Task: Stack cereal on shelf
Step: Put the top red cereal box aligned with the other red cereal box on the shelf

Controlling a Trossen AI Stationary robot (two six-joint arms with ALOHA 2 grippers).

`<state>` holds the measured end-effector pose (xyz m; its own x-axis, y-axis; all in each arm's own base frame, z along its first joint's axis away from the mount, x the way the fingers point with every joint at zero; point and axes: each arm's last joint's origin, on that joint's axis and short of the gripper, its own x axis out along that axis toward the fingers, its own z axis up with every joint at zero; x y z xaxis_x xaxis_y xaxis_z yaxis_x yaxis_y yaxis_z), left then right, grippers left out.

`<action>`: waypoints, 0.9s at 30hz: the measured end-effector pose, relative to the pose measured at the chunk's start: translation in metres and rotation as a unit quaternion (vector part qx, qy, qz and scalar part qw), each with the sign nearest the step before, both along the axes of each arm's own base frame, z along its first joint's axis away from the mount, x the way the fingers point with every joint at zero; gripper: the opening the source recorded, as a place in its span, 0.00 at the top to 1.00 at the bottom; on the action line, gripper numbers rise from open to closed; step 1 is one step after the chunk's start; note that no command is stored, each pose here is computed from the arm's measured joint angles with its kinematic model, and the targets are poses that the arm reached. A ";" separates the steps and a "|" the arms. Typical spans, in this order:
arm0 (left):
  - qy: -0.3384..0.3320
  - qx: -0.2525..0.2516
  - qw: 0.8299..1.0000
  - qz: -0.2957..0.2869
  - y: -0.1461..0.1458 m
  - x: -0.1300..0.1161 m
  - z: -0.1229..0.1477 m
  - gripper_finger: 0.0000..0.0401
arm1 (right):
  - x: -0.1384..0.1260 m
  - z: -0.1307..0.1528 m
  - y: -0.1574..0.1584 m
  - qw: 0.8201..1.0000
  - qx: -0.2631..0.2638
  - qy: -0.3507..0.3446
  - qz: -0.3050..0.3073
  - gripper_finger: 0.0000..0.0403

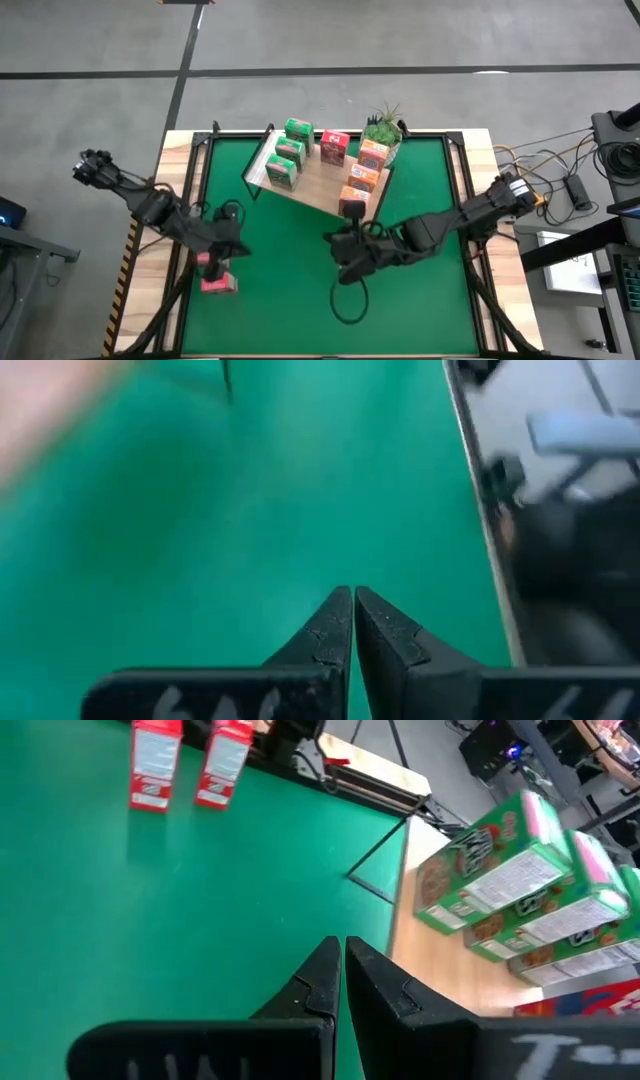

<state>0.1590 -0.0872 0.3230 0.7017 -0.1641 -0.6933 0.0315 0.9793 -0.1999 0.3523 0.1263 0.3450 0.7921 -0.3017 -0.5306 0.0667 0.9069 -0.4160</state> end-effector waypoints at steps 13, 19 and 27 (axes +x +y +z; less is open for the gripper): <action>0.301 -0.056 0.950 0.055 -0.018 -0.024 -0.025 0.80 | -0.011 -0.014 0.019 1.000 0.017 -0.010 -0.005 0.97; 0.357 0.024 0.932 0.056 -0.020 -0.035 -0.034 0.58 | -0.011 -0.014 0.019 1.000 0.017 -0.009 -0.004 0.97; 0.371 0.078 0.923 0.066 -0.025 -0.034 -0.047 0.31 | -0.011 -0.014 0.019 1.000 0.017 -0.009 -0.004 0.97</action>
